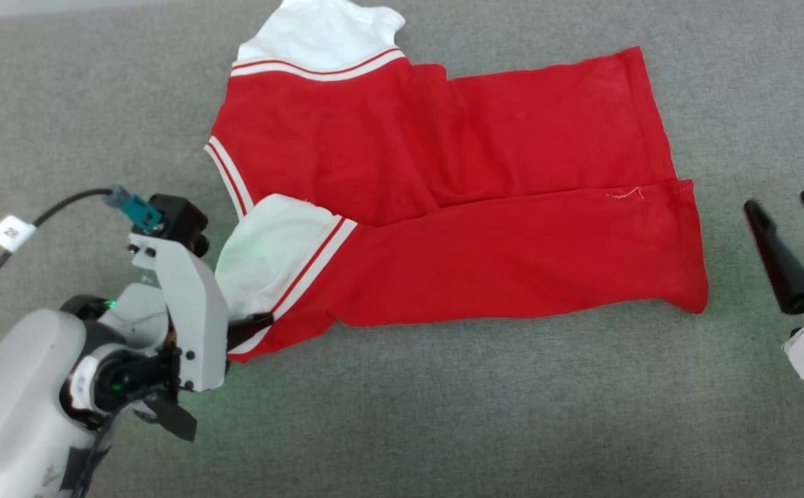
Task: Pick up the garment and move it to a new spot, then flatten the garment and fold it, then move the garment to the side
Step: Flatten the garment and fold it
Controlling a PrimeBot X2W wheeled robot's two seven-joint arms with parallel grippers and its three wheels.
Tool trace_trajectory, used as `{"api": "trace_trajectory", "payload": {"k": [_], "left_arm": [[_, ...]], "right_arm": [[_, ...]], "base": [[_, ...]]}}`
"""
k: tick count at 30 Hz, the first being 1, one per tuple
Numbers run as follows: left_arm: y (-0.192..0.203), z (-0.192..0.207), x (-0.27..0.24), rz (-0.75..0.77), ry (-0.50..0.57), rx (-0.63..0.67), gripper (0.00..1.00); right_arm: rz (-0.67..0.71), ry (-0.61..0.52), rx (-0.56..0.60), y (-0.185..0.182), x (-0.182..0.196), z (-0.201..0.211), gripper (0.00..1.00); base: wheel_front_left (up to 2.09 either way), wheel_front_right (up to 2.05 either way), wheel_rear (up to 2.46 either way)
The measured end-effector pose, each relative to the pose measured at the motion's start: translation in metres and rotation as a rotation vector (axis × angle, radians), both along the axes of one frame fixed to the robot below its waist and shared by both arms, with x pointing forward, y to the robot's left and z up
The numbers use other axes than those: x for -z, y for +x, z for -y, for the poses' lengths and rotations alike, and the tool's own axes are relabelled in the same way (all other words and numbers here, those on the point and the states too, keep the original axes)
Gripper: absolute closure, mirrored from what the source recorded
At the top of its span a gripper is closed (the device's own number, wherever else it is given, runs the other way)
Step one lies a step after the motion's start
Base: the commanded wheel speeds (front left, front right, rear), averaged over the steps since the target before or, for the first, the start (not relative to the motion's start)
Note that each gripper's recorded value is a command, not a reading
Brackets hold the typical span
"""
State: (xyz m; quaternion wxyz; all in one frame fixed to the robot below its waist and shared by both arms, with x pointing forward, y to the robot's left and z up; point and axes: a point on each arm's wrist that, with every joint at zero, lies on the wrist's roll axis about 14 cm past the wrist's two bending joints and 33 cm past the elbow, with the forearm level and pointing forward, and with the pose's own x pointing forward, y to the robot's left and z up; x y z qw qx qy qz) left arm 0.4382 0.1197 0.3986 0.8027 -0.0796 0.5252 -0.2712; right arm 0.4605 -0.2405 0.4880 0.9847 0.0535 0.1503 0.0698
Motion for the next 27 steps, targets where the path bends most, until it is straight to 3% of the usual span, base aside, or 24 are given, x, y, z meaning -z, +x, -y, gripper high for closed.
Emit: {"api": "trace_trajectory", "payload": {"k": [14, 24, 25, 26, 27], "left_arm": [[0.000, 0.003, 0.001, 0.021, -0.051, -0.009, 1.00], [0.002, 0.006, 0.007, 0.031, -0.081, -0.013, 1.00], [0.002, 0.005, 0.007, 0.032, -0.084, -0.015, 1.00], [0.001, 0.005, 0.008, 0.032, -0.087, -0.020, 1.00], [0.001, 0.004, 0.008, 0.032, -0.087, -0.022, 1.00]], "right_arm": [[-0.527, -0.144, -0.218, -0.030, 0.062, -0.016, 0.00], [-0.660, -0.153, -0.281, -0.022, 0.091, -0.035, 0.00], [-0.668, -0.156, -0.287, -0.021, 0.093, -0.036, 0.13], [-0.672, -0.156, -0.290, -0.021, 0.094, -0.037, 0.33], [-0.677, -0.156, -0.293, -0.021, 0.095, -0.038, 0.63]], "base": [[0.00, 0.00, 0.00], [0.00, 0.00, 0.00], [0.00, 0.00, 0.00], [0.00, 0.00, 0.00], [0.00, 0.00, 0.00]]}}
